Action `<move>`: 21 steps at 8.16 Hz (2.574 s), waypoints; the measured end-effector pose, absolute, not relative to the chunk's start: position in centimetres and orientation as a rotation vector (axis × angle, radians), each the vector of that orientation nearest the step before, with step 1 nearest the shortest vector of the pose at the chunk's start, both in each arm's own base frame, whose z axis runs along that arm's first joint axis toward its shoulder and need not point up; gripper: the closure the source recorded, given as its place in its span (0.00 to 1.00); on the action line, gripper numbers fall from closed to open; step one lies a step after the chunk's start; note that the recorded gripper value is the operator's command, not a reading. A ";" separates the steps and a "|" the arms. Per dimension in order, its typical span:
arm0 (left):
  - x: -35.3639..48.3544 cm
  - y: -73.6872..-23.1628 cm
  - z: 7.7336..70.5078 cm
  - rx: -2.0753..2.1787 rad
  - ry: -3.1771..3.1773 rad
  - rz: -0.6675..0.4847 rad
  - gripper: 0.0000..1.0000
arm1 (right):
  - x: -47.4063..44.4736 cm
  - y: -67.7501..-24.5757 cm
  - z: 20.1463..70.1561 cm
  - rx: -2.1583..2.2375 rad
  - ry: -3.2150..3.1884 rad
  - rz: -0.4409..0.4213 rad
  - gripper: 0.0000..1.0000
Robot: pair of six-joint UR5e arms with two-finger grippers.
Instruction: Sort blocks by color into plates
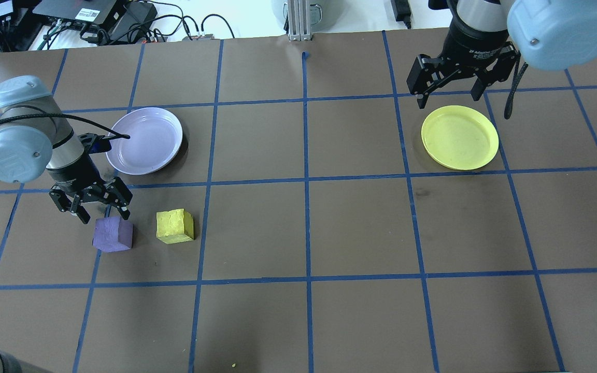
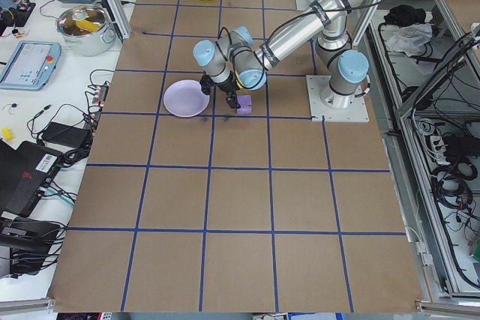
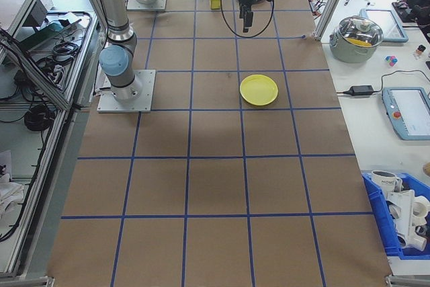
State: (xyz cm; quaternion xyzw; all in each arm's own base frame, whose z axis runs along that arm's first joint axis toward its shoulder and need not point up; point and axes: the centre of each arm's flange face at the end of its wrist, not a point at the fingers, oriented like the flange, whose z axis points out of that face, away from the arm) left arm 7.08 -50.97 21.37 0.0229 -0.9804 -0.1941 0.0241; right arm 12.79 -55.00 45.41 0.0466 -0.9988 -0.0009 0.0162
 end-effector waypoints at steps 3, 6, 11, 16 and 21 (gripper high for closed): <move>7.8 -50.4 20.0 0.101 -3.010 -0.637 0.00 | 12.7 -55.0 45.4 0.141 -3.093 -0.003 0.00; 7.5 -49.5 18.3 0.110 -3.018 -0.615 0.00 | 12.6 -55.0 45.3 0.139 -3.092 -0.007 0.00; 7.4 -49.4 18.3 0.030 -3.012 -0.588 1.00 | 12.4 -55.1 45.3 0.136 -3.091 -0.006 0.00; 7.0 -48.8 20.8 -0.100 -2.996 -0.591 1.00 | 12.3 -55.4 44.9 0.141 -3.093 -0.012 0.00; 7.4 -59.3 29.4 -0.201 -3.049 -0.483 1.00 | 12.2 -55.5 44.9 0.129 -3.102 -0.012 0.00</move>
